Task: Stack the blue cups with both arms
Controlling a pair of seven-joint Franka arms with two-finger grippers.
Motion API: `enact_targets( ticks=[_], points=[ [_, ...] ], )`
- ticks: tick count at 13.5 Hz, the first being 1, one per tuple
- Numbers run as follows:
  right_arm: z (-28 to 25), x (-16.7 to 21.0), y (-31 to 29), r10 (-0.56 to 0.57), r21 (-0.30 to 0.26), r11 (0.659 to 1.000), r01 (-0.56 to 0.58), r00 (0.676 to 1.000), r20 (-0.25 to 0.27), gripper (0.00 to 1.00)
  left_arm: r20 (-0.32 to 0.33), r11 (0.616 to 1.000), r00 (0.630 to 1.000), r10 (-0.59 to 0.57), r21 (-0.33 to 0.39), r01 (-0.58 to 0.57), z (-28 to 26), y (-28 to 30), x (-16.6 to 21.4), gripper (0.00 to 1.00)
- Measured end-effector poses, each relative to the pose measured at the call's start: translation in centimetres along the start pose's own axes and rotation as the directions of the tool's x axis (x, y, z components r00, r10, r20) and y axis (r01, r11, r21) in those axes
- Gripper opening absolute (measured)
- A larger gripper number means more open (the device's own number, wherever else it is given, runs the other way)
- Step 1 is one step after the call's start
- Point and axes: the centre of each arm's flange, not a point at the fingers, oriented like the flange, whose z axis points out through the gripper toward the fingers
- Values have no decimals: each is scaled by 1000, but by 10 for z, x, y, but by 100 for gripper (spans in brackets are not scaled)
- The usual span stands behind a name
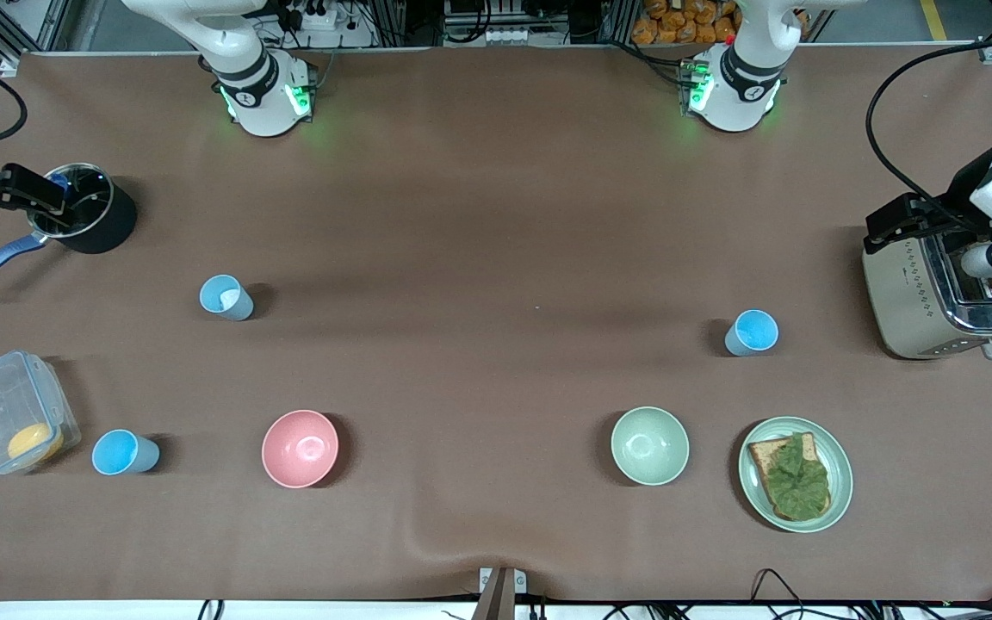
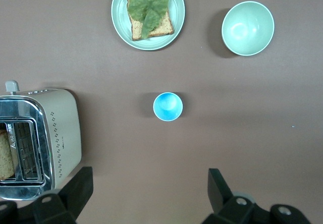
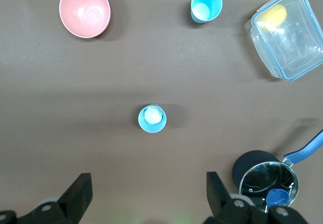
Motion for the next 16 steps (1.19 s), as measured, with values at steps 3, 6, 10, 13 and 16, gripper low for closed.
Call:
enact_targets(
  ticks=[3,6,10,13,16],
  points=[
    [1,1,0,0,0,1000,0,1000,2,100,0,1000,1000,-2,0,2,0,-1,0,100],
    [1,2,0,0,-1,1000,0,1000,-3,100,0,1000,1000,-19,1,19,0,-11,1,100],
    [2,3,0,0,-1,1000,0,1000,-4,100,15,999,999,-46,1,46,24,-27,12,100],
    [4,4,0,0,-1,1000,0,1000,-2,100,8,998,997,-70,-1,70,96,-41,31,100],
    [4,5,-3,-5,-1,1000,5,1000,-1,100,5,998,998,-59,-3,59,185,-34,36,100]
  ],
)
